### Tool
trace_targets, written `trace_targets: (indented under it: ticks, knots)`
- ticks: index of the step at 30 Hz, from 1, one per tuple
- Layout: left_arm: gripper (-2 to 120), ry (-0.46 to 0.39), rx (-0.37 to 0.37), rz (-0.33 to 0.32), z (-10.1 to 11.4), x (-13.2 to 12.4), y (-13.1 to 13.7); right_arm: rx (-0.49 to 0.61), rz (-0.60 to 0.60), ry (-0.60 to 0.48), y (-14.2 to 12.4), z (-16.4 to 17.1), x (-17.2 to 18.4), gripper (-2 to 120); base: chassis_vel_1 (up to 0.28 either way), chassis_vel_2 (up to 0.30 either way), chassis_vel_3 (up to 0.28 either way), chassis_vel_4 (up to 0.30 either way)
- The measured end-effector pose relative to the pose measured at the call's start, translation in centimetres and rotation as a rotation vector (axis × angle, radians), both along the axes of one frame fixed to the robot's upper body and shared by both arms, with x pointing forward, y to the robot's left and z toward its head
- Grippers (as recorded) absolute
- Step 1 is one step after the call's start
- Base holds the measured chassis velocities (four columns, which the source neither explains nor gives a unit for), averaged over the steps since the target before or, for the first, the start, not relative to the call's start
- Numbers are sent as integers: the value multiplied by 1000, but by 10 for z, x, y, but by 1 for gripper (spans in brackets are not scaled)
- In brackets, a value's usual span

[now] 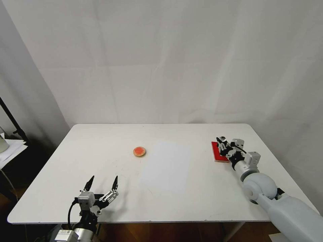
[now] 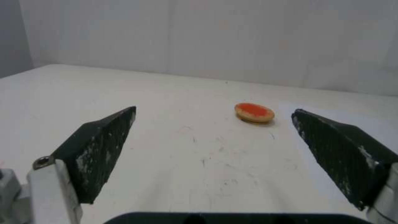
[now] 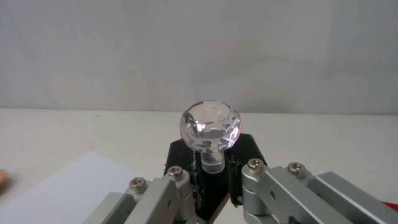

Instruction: Pick up the stamp from the ink pad and place it onto another ink pad.

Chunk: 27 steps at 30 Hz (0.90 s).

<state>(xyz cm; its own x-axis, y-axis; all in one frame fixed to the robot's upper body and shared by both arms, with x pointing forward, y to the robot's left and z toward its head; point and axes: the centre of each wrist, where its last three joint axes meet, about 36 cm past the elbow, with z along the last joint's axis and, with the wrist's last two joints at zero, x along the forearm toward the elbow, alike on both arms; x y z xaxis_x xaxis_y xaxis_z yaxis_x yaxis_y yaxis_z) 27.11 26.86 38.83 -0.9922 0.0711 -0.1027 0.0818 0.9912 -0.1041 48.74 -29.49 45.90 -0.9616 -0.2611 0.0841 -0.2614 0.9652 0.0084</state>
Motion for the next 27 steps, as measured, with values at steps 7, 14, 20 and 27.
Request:
trace_targets:
  ticks: [7, 14, 20, 27]
  knots:
    - [100, 0, 0, 0, 0, 0, 0, -24, 275, 11, 81, 10, 21, 10, 0, 0, 0, 0]
    - [100, 0, 0, 0, 0, 0, 0, -59, 369, 55, 132, -17, 31, 10, 0, 0, 0, 0]
    - [100, 0, 0, 0, 0, 0, 0, -96, 373, 90, 141, -35, 36, 10, 0, 0, 0, 0]
    - [100, 0, 0, 0, 0, 0, 0, -103, 369, 121, 139, -50, 28, 10, 0, 0, 0, 0]
